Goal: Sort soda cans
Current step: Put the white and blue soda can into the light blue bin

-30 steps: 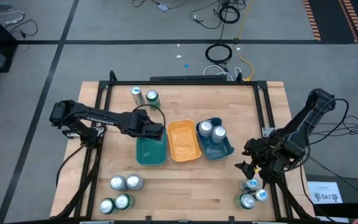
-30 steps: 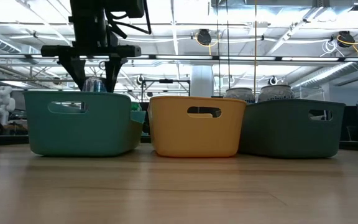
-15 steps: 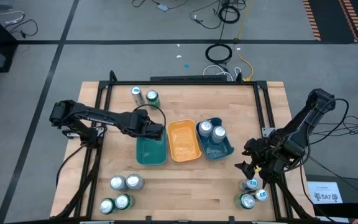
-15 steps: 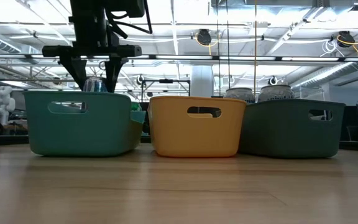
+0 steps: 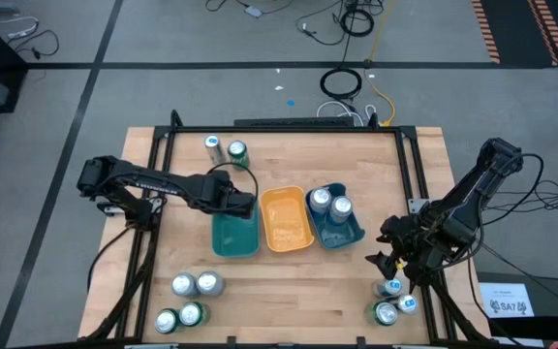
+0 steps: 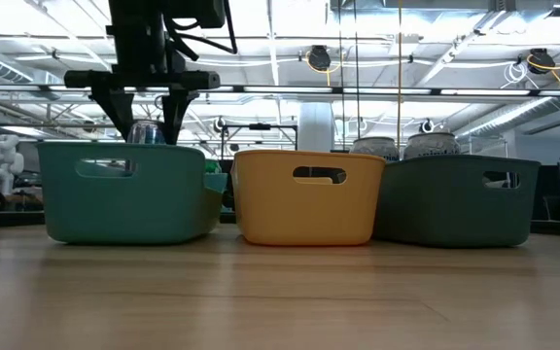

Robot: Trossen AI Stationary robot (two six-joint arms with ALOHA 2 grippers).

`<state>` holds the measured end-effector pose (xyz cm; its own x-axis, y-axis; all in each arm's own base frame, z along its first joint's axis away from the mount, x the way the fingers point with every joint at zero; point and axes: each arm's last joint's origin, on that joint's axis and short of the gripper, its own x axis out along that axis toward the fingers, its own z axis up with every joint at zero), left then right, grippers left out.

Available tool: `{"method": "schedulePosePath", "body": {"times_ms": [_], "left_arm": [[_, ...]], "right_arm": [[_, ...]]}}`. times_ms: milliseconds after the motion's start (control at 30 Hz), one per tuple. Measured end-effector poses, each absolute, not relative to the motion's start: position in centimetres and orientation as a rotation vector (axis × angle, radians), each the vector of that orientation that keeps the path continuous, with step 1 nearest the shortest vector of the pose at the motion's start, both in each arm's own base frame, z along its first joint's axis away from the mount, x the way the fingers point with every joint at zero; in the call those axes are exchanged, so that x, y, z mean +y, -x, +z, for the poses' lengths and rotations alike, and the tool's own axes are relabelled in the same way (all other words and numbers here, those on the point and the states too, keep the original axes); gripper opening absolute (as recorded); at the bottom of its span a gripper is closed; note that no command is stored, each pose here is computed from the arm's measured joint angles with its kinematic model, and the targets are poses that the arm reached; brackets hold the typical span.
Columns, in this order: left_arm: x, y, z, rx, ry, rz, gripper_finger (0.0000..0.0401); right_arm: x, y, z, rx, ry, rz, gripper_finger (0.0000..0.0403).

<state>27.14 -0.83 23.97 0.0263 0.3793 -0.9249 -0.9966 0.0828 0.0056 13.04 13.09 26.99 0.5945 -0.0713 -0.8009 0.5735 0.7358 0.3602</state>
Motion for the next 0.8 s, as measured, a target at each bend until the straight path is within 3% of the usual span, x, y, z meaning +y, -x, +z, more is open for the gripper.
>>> {"method": "schedulePosePath", "body": {"times_ms": [300,800], "left_arm": [[-0.9,-27.0,24.0,0.983,0.853,1.293,0.033],[-0.5,-24.1,28.2,0.917,0.92,1.141,0.0334]], "right_arm": [[13.2,-13.1,27.0,0.856,-0.662,-0.401,0.0345],[13.2,-13.1,27.0,0.859,-0.644,-0.393,0.0345]]}}
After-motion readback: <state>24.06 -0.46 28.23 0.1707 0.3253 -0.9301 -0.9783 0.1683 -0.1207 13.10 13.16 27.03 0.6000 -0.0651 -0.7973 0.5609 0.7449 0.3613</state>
